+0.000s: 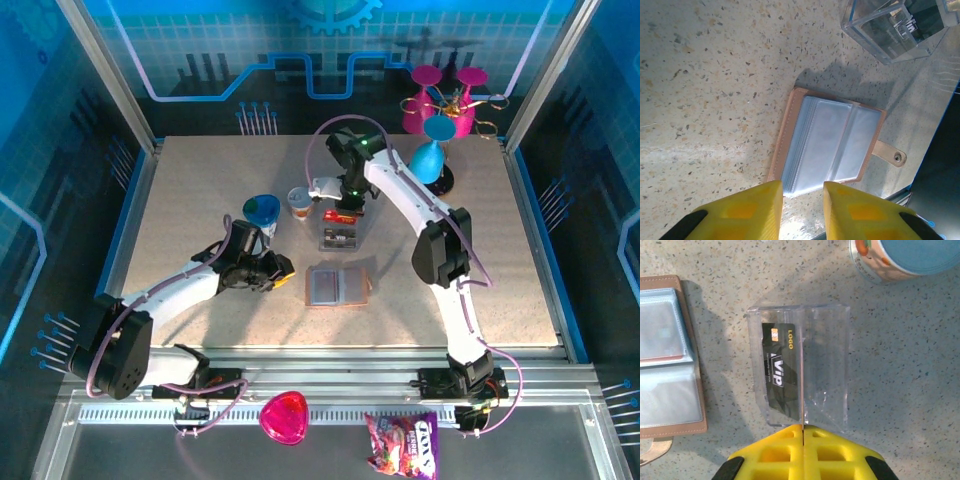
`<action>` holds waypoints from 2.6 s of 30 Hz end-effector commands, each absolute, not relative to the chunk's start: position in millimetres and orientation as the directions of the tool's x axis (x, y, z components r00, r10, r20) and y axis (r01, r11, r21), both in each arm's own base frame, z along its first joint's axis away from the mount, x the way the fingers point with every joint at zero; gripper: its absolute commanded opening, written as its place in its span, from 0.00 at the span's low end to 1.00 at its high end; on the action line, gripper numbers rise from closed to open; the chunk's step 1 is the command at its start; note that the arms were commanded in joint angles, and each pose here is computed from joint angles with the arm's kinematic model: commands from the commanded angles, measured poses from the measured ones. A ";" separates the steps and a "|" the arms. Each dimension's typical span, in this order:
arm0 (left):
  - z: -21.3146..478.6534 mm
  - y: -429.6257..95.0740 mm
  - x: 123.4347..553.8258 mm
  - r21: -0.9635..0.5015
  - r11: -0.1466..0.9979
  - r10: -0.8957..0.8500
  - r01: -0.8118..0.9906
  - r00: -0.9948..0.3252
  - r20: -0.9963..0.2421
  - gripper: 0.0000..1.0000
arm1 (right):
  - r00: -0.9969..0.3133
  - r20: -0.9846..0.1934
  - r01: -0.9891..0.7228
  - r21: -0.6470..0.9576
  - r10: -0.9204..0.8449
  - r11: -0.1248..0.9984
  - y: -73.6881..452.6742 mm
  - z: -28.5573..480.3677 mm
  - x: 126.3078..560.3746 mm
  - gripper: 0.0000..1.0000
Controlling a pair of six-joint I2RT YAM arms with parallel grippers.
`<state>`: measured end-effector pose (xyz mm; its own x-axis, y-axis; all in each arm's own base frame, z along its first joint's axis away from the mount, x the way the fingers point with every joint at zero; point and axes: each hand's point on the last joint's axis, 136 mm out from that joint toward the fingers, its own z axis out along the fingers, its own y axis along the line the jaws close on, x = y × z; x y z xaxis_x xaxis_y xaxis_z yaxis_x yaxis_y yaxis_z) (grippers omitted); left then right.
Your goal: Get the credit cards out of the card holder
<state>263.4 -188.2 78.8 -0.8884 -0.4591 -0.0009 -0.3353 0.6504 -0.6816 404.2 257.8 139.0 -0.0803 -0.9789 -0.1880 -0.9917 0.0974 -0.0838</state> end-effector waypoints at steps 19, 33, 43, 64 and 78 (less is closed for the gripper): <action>76.1 -181.0 262.0 -0.656 0.654 -0.489 -0.378 -0.872 0.015 0.28 | -0.074 -0.139 -0.996 0.059 -0.988 0.066 256.7 88.5 401.6 0.00; 73.0 -180.8 260.5 -0.653 0.652 -0.492 -0.385 -0.870 0.022 0.29 | -0.103 -0.150 -0.990 -0.080 -0.983 0.116 258.5 98.2 430.2 0.24; 73.0 -181.2 260.7 -0.655 0.650 -0.492 -0.385 -0.870 0.023 0.29 | -0.130 -0.182 -0.979 -0.135 -0.975 0.156 262.4 110.5 440.6 0.26; 72.2 -180.9 260.2 -0.659 0.644 -0.498 -0.388 -0.867 0.024 0.29 | -0.172 -0.167 -0.966 -0.163 -0.971 0.199 258.5 82.9 448.0 0.29; 74.2 -183.1 262.3 -0.672 0.637 -0.495 -0.379 -0.869 0.021 0.30 | -0.188 -0.227 -0.936 -0.255 -0.956 0.245 258.4 134.1 448.0 0.35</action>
<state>262.5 -185.3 75.8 -0.8751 -0.4837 0.0155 -0.3691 0.6463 -0.6679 451.6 259.7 105.9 -0.1798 -0.9639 -0.1962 -0.9502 0.2218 -0.2190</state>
